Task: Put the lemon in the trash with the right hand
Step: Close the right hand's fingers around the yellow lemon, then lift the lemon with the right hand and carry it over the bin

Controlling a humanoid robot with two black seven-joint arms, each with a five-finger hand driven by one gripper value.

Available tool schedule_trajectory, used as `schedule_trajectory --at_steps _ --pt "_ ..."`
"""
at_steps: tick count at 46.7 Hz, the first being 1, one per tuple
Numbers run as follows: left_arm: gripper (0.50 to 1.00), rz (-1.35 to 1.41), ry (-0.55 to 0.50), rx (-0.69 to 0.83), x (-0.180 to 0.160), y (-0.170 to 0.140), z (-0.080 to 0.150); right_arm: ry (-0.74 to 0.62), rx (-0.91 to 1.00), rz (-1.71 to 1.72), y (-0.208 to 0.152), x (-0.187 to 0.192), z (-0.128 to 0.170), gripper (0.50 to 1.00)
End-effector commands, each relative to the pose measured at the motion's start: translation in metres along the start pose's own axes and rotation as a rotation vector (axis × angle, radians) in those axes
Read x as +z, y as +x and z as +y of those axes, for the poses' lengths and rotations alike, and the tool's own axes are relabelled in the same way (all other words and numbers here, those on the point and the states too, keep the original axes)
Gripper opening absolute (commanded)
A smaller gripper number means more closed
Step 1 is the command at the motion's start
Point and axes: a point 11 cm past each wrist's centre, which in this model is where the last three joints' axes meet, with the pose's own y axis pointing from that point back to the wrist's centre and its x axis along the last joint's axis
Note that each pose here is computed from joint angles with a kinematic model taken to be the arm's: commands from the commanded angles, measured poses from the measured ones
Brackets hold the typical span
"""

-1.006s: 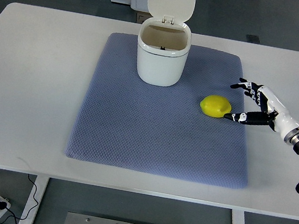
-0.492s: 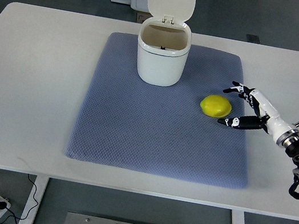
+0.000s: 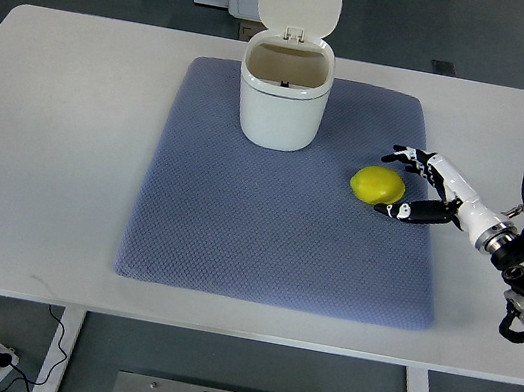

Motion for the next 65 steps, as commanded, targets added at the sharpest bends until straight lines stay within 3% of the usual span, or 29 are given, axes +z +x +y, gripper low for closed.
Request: schedule_trajectory --at_steps 1,6,12,22,54,65 --pt "1.000 0.000 0.000 0.000 0.000 0.000 0.000 0.001 -0.009 0.010 -0.001 0.000 0.000 0.836" --pt "1.000 0.000 0.000 0.000 0.000 0.000 0.000 0.004 -0.009 0.010 -0.001 0.000 0.000 0.820" --pt "1.000 0.000 0.000 0.000 0.000 0.000 0.000 0.008 -0.010 0.010 -0.001 -0.001 0.000 0.753" --pt "1.000 0.000 0.000 0.000 0.000 0.000 0.000 0.042 -0.042 0.041 -0.006 -0.004 0.001 0.502" --pt "1.000 0.000 0.000 0.000 0.000 0.000 0.000 0.044 0.017 -0.051 0.013 -0.011 0.009 0.500" --pt "1.000 0.000 0.000 0.000 0.000 0.000 0.000 0.073 0.079 -0.086 0.046 -0.033 0.005 0.500"
